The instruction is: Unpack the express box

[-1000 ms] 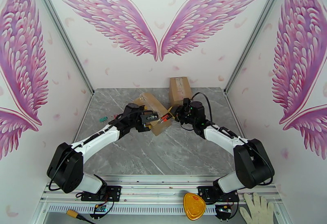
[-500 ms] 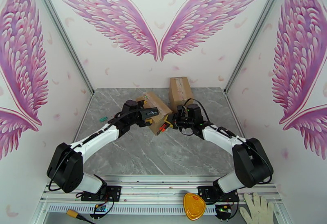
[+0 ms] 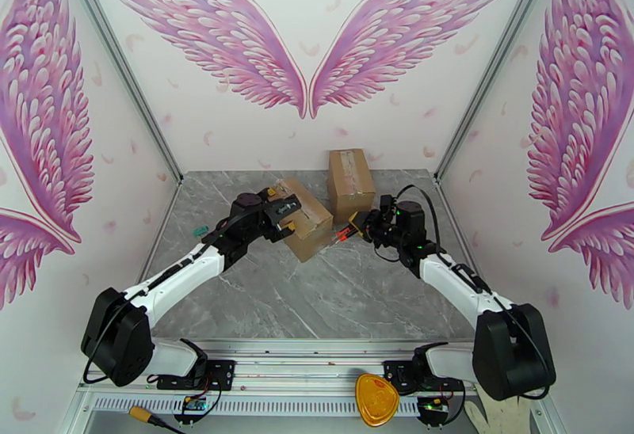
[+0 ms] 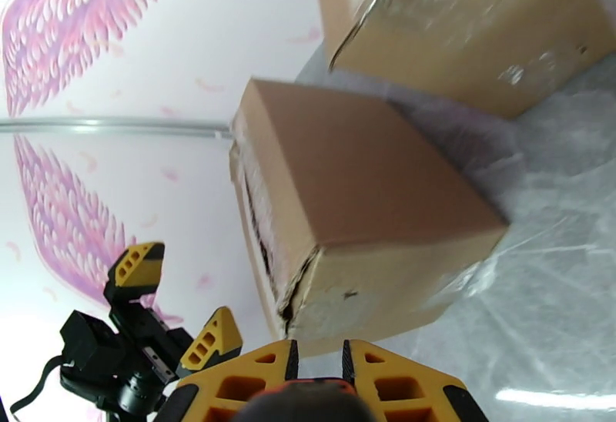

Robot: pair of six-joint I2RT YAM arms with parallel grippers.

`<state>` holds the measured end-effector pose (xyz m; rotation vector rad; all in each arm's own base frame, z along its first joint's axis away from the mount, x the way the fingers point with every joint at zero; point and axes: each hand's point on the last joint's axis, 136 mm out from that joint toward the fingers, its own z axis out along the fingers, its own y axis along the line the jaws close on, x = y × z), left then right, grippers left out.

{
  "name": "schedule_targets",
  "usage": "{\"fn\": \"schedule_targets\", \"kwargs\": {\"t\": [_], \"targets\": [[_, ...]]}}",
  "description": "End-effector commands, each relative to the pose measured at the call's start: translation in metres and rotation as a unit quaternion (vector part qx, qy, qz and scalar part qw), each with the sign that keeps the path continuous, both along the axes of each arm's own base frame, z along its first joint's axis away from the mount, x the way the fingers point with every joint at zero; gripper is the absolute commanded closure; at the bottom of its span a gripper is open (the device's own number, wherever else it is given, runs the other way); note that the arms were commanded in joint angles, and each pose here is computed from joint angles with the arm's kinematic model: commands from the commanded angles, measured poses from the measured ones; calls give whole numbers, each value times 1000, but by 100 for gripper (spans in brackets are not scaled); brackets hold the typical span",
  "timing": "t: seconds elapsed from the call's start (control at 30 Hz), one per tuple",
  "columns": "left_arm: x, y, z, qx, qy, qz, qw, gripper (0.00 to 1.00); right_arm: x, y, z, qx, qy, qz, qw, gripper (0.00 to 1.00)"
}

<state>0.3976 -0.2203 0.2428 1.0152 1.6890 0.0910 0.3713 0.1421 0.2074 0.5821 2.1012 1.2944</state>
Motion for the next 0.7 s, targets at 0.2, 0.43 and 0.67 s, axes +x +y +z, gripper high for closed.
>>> {"fn": "schedule_targets", "kwargs": {"t": [0.2, 0.43, 0.67], "targets": [[29, 55, 69, -260, 2, 208, 943, 1, -5, -51, -58, -1, 37, -83, 996, 100], [17, 17, 54, -303, 107, 132, 938, 1, 5, -47, -84, 27, 47, -81, 995, 100], [-8, -42, 29, -258, 190, 66, 945, 2, 3, -46, -114, 26, 60, -80, 995, 100]]}}
